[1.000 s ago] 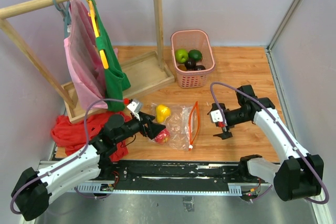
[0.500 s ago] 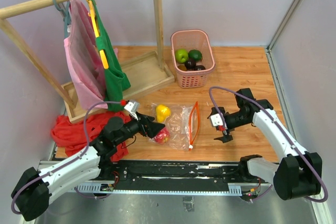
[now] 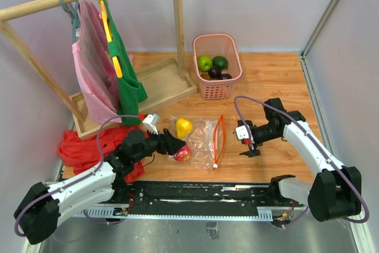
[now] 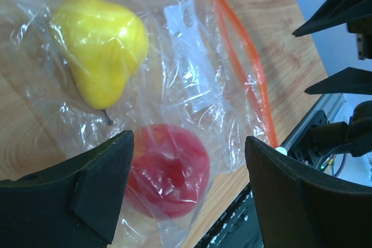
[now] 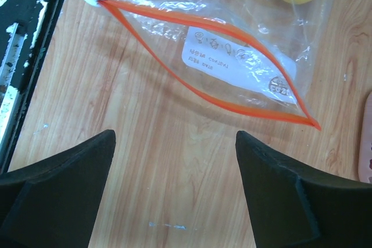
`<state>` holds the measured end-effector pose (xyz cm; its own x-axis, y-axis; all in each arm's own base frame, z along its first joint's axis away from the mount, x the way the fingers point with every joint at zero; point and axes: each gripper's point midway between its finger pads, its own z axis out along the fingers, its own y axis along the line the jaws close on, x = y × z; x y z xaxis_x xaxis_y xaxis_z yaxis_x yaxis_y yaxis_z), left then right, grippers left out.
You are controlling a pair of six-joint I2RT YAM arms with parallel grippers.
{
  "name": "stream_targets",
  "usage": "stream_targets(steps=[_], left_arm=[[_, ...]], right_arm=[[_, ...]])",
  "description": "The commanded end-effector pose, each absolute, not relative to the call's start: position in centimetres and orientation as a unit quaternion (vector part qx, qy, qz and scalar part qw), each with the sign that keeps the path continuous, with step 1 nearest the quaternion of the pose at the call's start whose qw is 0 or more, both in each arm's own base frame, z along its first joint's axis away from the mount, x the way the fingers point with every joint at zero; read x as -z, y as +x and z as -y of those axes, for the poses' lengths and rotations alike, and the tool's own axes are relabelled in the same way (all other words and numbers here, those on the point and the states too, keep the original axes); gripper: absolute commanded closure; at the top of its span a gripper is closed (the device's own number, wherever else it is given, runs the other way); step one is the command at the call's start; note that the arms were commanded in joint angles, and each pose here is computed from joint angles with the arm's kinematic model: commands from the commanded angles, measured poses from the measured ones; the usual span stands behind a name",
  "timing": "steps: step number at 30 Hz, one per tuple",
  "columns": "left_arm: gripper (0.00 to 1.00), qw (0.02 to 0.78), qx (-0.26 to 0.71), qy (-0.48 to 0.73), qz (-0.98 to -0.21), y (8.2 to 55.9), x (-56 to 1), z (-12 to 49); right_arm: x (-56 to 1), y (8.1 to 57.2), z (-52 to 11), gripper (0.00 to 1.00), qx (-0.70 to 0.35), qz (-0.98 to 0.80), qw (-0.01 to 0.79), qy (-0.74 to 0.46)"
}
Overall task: Open the zip-top bag and remove the fake food
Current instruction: Pick up the fake fruit from the zipper food storage bag.
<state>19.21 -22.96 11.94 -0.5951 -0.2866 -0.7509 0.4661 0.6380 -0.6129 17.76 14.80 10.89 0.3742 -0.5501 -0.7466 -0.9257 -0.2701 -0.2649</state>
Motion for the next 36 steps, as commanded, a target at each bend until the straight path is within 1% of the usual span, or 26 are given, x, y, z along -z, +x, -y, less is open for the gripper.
stream_targets(steps=[1, 4, 9, 12, 13, 16, 17, 19, 21, 24, 27, 29, 30, 33, 35, 36], left_arm=[[0.2, 0.408, 0.416, 0.036, -0.812, 19.4, -11.6, 23.6], [0.2, 0.384, 0.4, 0.037, -0.831, 19.3, -10.7, 23.7], [0.2, 0.347, 0.379, 0.043, -0.857, 18.8, -9.3, 23.7], [0.2, 0.332, 0.375, 0.046, -0.864, 18.3, -9.0, 23.6], [0.22, 0.328, 0.375, 0.046, -0.866, 18.1, -8.9, 23.5], [0.27, 0.32, 0.378, 0.042, -0.868, 17.6, -8.6, 23.3], [0.31, 0.318, 0.378, 0.04, -0.869, 17.5, -8.5, 23.2], [0.36, 0.314, 0.376, 0.038, -0.871, 17.3, -8.3, 23.1], [0.37, 0.31, 0.372, 0.037, -0.874, 17.1, -8.2, 22.9], [0.36, 0.312, 0.358, 0.03, -0.879, 17.2, -8.1, 22.3], [0.32, 0.32, 0.354, 0.026, -0.878, 17.2, -8.3, 21.9], [0.32, 0.319, 0.354, 0.025, -0.879, 17.1, -8.3, 21.6], [0.34, 0.316, 0.353, 0.025, -0.88, 17.0, -8.2, 21.5], [0.42, 0.302, 0.35, 0.024, -0.886, 16.6, -7.5, 21.4], [0.46, 0.294, 0.353, 0.021, -0.888, 16.4, -7.0, 21.5], [0.52, 0.294, 0.356, 0.02, -0.887, 16.4, -6.8, 21.6]], right_arm=[[-11.6, 19.0, -16.2, 0.19, -0.261, -0.495, 0.374, -0.74], [-11.7, 19.0, -17.8, 0.29, -0.267, -0.498, 0.377, -0.734], [-10.2, 17.7, -21.0, 0.53, -0.278, -0.513, 0.358, -0.729], [-9.3, 17.1, -22.0, 0.66, -0.273, -0.521, 0.354, -0.727], [-8.9, 17.2, -22.1, 0.7, -0.266, -0.522, 0.352, -0.73], [-7.6, 17.5, -21.9, 0.78, -0.245, -0.526, 0.343, -0.739], [-7.3, 17.7, -21.9, 0.8, -0.24, -0.528, 0.34, -0.74], [-7.1, 17.9, -22.2, 0.82, -0.237, -0.524, 0.341, -0.744], [-7.2, 18.0, -22.5, 0.82, -0.241, -0.515, 0.346, -0.746], [-7.2, 17.9, -23.1, 0.82, -0.249, -0.499, 0.348, -0.754], [-6.8, 17.5, -23.7, 0.82, -0.258, -0.491, 0.343, -0.759], [-6.5, 17.3, -24.2, 0.82, -0.256, -0.483, 0.341, -0.765], [-6.4, 17.2, -24.5, 0.81, -0.256, -0.478, 0.343, -0.767], [-6.3, 17.2, -25.3, 0.81, -0.255, -0.472, 0.345, -0.77], [-6.2, 17.1, -25.7, 0.8, -0.258, -0.466, 0.342, -0.774], [-6.1, 17.0, -25.9, 0.8, -0.258, -0.462, 0.34, -0.777]])
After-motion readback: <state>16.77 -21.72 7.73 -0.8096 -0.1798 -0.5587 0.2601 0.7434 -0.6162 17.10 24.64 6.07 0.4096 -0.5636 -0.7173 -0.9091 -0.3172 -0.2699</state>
